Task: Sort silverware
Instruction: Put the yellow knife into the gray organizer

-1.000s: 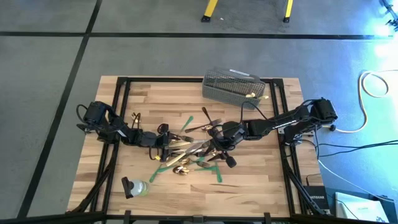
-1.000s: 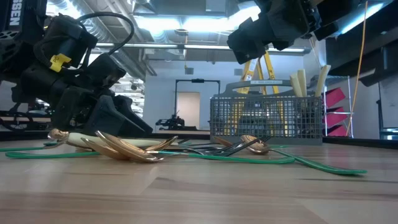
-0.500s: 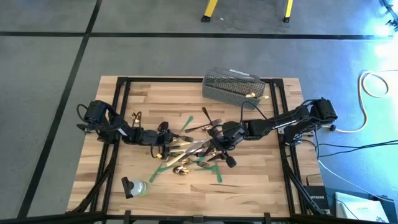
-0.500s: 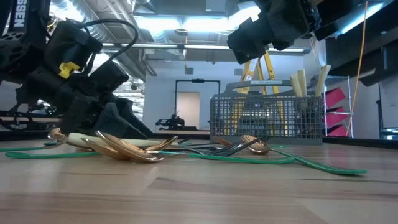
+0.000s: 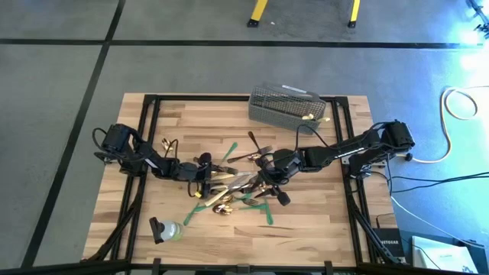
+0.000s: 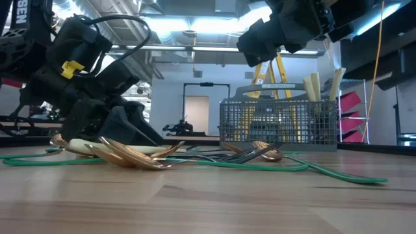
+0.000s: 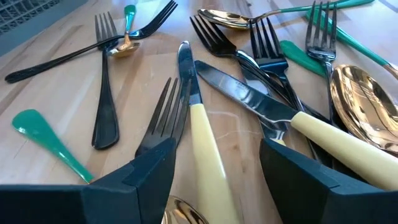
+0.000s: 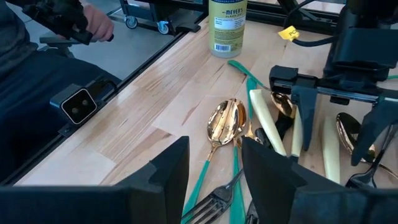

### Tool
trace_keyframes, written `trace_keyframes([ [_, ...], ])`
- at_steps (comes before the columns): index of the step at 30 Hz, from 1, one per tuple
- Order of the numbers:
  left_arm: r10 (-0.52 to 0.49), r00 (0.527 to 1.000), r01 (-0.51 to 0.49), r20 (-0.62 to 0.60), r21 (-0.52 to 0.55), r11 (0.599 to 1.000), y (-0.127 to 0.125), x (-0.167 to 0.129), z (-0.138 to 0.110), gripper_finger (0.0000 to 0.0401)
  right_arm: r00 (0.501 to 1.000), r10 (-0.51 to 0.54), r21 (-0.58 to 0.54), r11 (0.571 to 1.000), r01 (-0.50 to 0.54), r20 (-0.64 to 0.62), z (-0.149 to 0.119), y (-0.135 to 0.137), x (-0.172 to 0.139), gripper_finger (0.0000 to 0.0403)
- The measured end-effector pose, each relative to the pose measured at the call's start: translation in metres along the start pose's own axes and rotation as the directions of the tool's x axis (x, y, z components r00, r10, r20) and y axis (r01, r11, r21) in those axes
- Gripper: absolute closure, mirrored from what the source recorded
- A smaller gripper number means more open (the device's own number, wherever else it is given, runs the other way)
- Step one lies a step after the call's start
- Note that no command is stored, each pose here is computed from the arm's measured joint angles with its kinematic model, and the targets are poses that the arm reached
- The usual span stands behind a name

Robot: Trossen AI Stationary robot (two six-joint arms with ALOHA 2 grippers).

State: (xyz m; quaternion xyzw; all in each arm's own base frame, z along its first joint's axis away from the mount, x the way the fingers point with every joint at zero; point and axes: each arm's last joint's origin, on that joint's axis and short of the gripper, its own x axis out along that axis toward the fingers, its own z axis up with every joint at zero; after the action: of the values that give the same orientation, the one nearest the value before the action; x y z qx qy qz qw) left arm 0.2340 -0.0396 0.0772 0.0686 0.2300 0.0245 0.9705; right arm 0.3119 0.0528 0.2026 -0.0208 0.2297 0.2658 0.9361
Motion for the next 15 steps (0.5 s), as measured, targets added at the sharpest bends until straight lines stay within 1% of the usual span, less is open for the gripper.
trace_keyframes([
  [7, -0.005, 0.999, 0.004, -0.039, -0.019, 1.0, 0.0, 0.0001, -0.0037, 0.0182, 1.0, 0.0, 0.0, 1.0, 0.0, 0.0, 0.0, 0.0001, 0.0, 0.0272],
  [15, -0.015, 0.999, 0.014, -0.044, -0.021, 1.0, -0.0004, -0.0001, -0.0045, 0.0182, 1.0, 0.0, 0.0, 1.0, 0.0, 0.0, 0.0, 0.0001, 0.0, 0.0272],
])
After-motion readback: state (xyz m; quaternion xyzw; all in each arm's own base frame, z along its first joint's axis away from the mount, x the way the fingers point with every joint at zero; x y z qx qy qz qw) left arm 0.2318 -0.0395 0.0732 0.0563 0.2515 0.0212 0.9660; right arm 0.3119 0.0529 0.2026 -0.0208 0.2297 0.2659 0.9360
